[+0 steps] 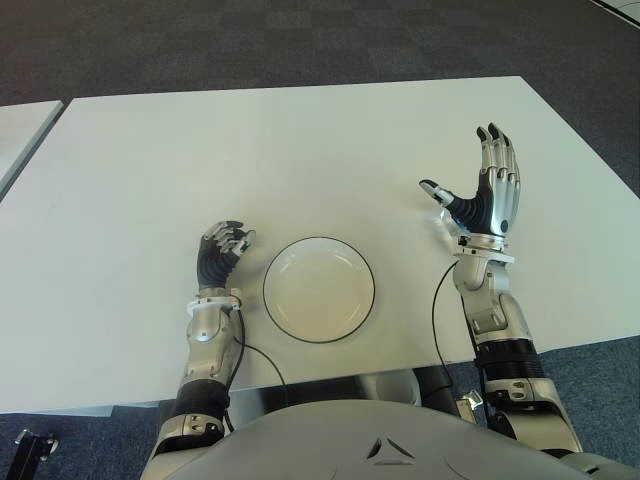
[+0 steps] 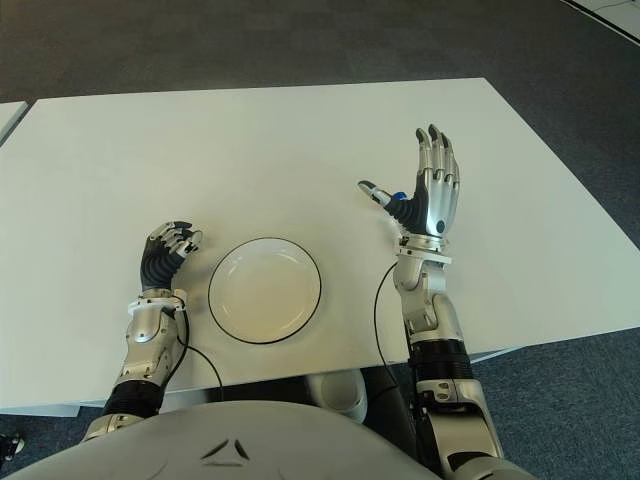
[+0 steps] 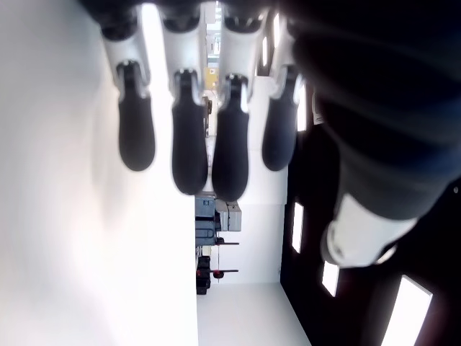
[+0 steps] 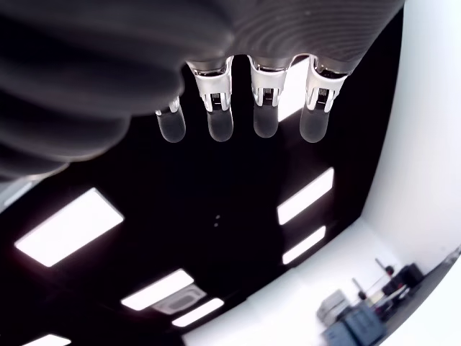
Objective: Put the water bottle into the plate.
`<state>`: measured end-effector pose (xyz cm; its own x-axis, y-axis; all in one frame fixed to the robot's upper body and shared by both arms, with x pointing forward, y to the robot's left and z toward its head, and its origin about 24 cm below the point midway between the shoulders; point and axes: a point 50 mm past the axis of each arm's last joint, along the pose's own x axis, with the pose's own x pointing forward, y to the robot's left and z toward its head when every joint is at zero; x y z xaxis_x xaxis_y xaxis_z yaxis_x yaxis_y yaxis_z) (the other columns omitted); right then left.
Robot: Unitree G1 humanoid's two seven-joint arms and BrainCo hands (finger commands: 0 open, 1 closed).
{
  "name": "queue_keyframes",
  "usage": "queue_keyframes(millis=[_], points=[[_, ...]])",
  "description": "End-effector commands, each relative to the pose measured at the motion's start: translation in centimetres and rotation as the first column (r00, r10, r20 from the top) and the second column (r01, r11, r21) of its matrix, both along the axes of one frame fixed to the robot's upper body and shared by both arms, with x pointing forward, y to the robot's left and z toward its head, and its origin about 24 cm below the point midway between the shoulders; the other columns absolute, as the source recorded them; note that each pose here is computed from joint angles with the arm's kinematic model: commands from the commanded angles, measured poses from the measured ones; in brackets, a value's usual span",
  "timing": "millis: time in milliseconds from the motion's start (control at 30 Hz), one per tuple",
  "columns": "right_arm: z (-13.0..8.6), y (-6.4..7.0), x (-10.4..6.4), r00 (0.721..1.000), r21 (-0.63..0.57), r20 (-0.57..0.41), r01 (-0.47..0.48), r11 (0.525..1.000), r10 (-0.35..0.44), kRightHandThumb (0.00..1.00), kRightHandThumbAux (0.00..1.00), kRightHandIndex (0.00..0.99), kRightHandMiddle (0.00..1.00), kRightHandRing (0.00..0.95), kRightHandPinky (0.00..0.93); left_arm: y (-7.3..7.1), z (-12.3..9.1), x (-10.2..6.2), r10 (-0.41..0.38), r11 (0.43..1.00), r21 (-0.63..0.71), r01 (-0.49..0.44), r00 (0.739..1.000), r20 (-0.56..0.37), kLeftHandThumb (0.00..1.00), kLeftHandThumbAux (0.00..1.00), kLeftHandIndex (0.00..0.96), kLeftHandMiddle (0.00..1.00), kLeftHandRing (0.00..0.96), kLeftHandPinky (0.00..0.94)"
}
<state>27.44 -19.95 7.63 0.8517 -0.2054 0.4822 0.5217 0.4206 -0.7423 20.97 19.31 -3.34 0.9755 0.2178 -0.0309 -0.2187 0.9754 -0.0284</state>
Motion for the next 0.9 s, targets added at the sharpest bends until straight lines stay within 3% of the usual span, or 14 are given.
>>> queue_keyframes(millis=[33, 300, 633, 900], points=[[-0.4, -0.1, 1.1, 0.991, -0.013, -0.123, 0.052, 0.999, -0.053, 0.564, 0.194, 0.000, 0.000, 0.000, 0.000, -0.2, -1.3, -1.0, -0.022, 1.000, -0.015, 0.021, 0.998, -0.065, 0.705, 0.712, 0.433, 0.564, 0.541, 0.525], [-1.4, -0.6, 1.7, 0.941, -0.058, -0.313, 0.117, 0.991, -0.129, 0.567, 0.180, 0.000, 0.000, 0.000, 0.000, -0.1, -1.2, -1.0, -0.044, 0.999, -0.007, 0.044, 0.997, -0.059, 0.704, 0.714, 0.433, 0.570, 0.554, 0.539], [-2.7, -0.9, 1.9, 0.887, -0.087, -0.435, 0.130, 0.988, -0.156, 0.561, 0.195, 0.000, 0.000, 0.000, 0.000, 0.0, -1.1, -1.0, -0.047, 0.999, -0.008, 0.047, 0.997, -0.064, 0.704, 0.715, 0.433, 0.574, 0.563, 0.545], [-4.0, -0.8, 2.0, 0.801, -0.110, -0.579, 0.106, 0.988, -0.150, 0.525, 0.208, 0.000, 0.000, 0.000, 0.000, -0.1, -1.3, -1.0, 0.002, 0.999, -0.044, -0.006, 0.996, -0.092, 0.706, 0.711, 0.433, 0.564, 0.538, 0.508]])
